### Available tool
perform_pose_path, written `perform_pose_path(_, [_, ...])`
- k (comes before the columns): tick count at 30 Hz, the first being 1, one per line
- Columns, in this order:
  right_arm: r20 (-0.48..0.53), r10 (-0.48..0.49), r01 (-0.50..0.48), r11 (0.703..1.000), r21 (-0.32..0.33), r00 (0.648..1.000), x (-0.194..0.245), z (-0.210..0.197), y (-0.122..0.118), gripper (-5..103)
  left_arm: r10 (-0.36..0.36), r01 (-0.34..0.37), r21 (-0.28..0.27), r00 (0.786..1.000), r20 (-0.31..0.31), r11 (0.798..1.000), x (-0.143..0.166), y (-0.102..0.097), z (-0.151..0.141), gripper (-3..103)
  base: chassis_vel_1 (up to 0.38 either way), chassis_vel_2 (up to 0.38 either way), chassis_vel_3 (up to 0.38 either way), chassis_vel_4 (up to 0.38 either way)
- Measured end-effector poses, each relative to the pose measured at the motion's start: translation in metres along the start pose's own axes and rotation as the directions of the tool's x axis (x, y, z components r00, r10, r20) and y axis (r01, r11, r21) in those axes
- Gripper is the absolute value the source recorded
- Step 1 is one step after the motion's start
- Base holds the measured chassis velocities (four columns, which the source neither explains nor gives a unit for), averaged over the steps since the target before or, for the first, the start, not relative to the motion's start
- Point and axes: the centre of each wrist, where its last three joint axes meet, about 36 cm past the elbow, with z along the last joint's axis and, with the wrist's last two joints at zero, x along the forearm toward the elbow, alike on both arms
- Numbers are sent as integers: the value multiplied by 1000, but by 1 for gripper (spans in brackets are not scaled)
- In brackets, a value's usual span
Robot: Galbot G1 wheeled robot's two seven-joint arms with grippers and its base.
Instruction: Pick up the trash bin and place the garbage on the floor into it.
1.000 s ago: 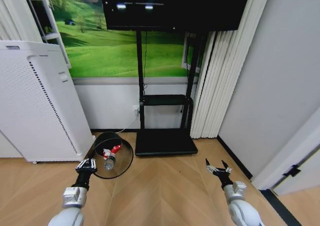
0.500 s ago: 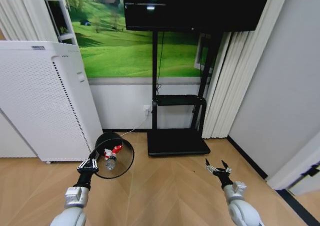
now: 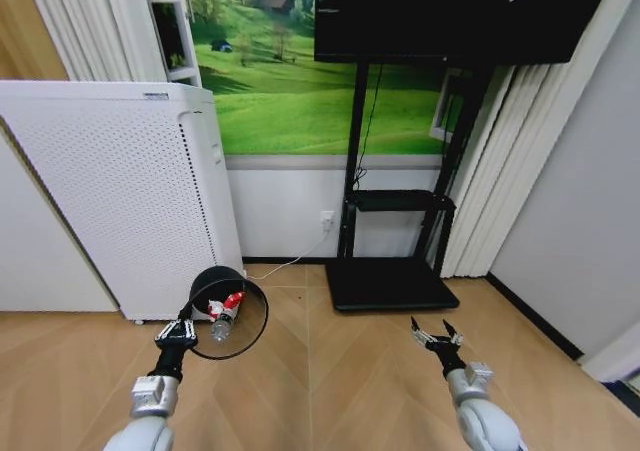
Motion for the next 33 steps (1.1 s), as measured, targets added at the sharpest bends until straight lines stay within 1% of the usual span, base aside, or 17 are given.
perform_pose_path(5, [0, 1, -1, 1000, 0, 1000, 0, 0, 0, 100, 0, 0, 2, 1000, -3, 1000, 2, -2, 0, 3, -81, -99, 21, 93])
perform_pose_path(9, [0, 1, -1, 1000, 0, 1000, 0, 0, 0, 100, -1, 1, 1, 1000, -2, 1000, 4, -2, -1, 3, 81, -114, -86, 102])
perform_pose_path(15, [0, 1, -1, 1000, 0, 1000, 0, 0, 0, 100, -3, 3, -6, 1000, -5, 1000, 6, -2, -3, 3, 219, -130, -205, 156])
perform_pose_path(21, [0, 1, -1, 1000, 0, 1000, 0, 0, 0, 100, -6, 5, -8, 1000, -10, 1000, 8, -2, -4, 3, 240, -232, -251, 227])
perform_pose_path(24, [0, 1, -1, 1000, 0, 1000, 0, 0, 0, 100, -11, 10, -5, 999, -34, 1000, 14, -3, -4, 3, 242, -235, -251, 271])
perform_pose_path(28, [0, 1, -1, 1000, 0, 1000, 0, 0, 0, 100, -14, 14, -1, 999, -44, 1000, 17, -2, -4, 3, 201, -205, -183, 205])
perform_pose_path(30, [0, 1, -1, 1000, 0, 1000, 0, 0, 0, 100, -27, 27, 1, 997, -68, 1000, 22, 1, -3, 3, 83, -67, -95, 99])
perform_pose_path(32, [-1, 1, -1, 1000, 0, 1000, 0, 0, 0, 100, -33, 33, 0, 997, -75, 999, 23, 3, -2, 3, 53, -24, -55, 61])
perform_pose_path(33, [0, 1, -1, 1000, 0, 1000, 0, 0, 0, 100, -57, 57, 4, 993, -108, 998, 25, 9, 1, 3, 0, 0, 0, 0])
